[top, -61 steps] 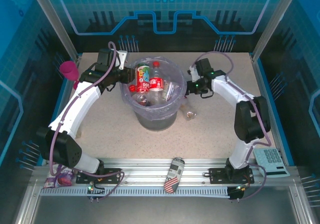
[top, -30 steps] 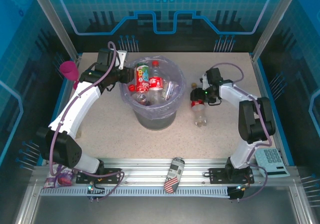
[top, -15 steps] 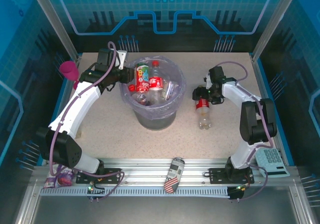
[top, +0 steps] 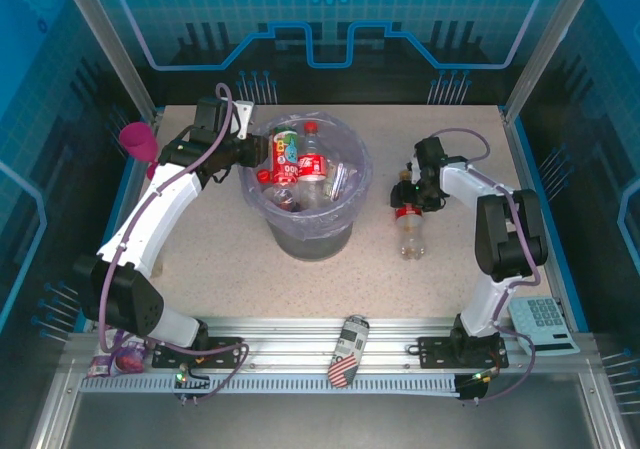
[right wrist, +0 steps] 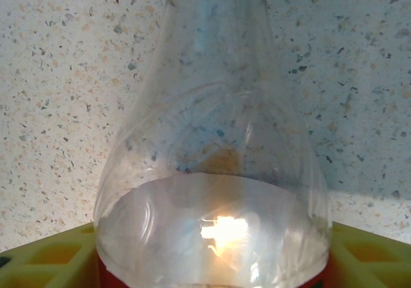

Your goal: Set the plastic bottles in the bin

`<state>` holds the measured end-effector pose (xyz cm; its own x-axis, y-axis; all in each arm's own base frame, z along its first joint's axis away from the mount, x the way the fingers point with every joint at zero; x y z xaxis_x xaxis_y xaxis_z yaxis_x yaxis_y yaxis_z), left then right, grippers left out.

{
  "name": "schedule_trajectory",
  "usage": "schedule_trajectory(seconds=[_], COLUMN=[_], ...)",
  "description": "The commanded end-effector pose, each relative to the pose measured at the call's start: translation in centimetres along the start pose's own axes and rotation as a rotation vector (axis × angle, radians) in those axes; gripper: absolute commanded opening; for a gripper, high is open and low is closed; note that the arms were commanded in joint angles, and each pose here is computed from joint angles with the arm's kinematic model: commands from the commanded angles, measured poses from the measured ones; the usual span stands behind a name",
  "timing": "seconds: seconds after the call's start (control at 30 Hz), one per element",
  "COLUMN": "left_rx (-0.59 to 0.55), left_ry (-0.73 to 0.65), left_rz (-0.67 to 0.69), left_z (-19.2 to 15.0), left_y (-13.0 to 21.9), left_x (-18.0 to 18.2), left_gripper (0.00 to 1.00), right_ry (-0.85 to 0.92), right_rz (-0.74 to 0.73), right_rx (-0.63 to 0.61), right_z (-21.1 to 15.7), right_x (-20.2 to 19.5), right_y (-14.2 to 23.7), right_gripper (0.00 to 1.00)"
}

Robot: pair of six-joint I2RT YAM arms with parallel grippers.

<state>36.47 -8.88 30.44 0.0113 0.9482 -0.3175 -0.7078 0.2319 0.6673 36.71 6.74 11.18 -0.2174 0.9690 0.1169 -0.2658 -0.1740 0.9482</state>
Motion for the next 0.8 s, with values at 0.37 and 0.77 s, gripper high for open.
schedule_trajectory(seconds=[0.37,0.77], left_rx=[0.262,0.255], left_ry=[-0.009,-0.005], left_rz=[0.134,0.127], left_z=[-5.6,-5.5], left_y=[-3.5,-3.3], left_x=[2.7,2.6], left_gripper=[0.46,0.46], right_ry=[-0.039,0.037], right_rz=[0.227,0.209], right_rx=[-0.401,-0.847], right_z=[2.4,2.7], right_x=[1.4,4.1], right_y=[10.3,27.0], right_gripper=[0.58,0.51])
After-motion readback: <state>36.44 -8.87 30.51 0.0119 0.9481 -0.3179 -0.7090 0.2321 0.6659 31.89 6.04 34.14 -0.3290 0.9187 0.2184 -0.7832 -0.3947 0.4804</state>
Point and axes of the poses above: each hand's point on the last joint's axis, 136 mm out from that joint toward the fingers, its own y axis back along the fingers, its own x axis along the line the jaws close on, z = x × y, the point moved 7 cm from there along y, back along the fingers, and after that the axes turned 15 degrees about y, right-handed, at the moved point
